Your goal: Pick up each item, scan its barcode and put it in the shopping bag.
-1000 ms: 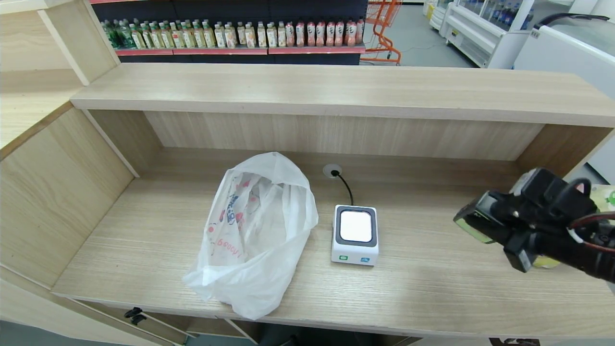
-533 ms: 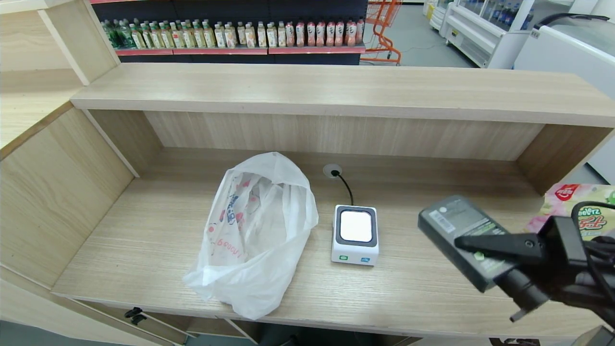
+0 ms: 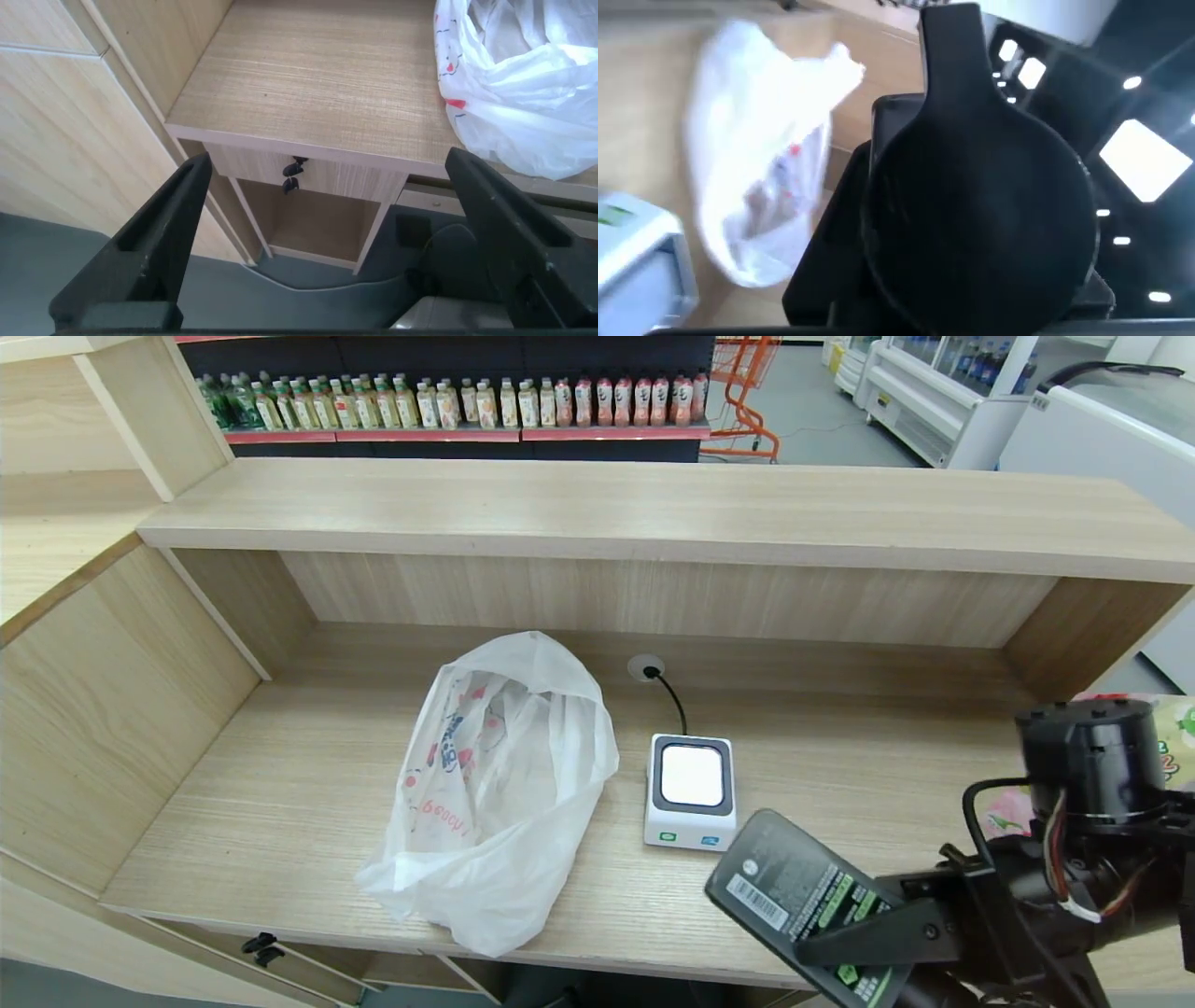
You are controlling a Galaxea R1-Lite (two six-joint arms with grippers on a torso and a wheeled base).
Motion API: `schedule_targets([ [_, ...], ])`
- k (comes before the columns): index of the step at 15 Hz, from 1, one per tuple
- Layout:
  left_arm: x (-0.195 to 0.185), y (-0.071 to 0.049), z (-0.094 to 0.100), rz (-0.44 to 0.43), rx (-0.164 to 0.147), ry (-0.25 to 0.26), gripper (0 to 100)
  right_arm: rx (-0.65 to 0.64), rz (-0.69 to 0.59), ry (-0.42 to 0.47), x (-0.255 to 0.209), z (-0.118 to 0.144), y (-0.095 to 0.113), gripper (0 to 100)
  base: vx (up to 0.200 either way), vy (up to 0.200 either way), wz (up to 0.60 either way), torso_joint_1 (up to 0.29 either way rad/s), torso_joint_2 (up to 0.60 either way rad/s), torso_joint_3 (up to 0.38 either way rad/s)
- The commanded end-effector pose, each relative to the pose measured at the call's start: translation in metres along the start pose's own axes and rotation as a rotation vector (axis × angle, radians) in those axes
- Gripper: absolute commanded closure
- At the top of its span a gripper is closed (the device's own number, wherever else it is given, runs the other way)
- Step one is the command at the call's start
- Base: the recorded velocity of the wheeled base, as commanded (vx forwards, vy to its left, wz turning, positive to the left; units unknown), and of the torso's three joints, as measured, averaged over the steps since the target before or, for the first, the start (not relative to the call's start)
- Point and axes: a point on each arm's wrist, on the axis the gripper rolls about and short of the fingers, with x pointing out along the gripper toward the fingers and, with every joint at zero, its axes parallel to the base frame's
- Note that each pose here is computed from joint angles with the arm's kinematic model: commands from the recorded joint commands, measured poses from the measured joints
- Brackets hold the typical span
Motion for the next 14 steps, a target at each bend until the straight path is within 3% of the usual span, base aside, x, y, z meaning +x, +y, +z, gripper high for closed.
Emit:
schedule_targets([
  [1, 0.0, 0.0, 0.0, 0.001, 0.0, 0.0, 0, -0.034, -0.031, -0.017, 0.0148, -0.0094, 0.0098, 100, 0.0, 0.0, 0.0, 0.0, 0.0, 0.0],
  [14, 0.0, 0.0, 0.0, 0.001, 0.0, 0.0, 0, -0.052, -0.037, -0.016, 0.0165, -0.01, 0.0115, 100, 0.0, 0.0, 0.0, 0.0, 0.0, 0.0],
])
